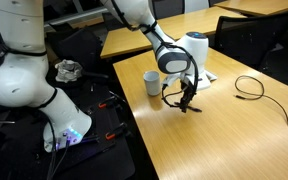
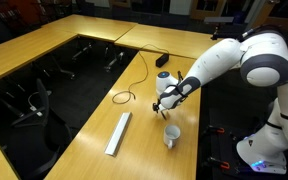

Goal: Put the black pen in the mug

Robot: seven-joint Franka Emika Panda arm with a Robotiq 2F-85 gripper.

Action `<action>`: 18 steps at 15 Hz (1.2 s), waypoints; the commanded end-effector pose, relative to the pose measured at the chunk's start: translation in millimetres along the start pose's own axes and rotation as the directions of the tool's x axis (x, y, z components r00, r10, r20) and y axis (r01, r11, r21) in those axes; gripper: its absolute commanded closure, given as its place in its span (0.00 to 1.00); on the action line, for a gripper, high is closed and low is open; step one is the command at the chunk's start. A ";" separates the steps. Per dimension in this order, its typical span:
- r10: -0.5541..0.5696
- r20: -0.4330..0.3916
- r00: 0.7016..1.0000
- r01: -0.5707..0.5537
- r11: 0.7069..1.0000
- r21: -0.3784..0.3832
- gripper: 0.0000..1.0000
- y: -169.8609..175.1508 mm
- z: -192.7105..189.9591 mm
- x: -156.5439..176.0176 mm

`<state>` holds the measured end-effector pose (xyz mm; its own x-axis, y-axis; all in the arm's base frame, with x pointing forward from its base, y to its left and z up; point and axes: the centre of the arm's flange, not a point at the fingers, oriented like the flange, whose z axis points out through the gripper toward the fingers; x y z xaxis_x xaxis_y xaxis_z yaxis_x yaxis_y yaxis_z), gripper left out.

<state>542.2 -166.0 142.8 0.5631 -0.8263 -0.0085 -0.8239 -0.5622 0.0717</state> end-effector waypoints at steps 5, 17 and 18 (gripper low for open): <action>0.036 -0.007 0.999 -0.035 0.999 0.004 0.55 -11.2 0.3 -14.9; 0.101 -0.119 0.988 -0.100 0.995 0.017 0.97 -8.7 -16.2 -5.3; 0.134 -0.170 0.976 -0.132 0.991 0.019 0.97 -9.5 -23.0 -6.9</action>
<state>551.8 -163.7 149.5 0.5211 -0.8505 0.0712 -0.8535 -0.5188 0.0489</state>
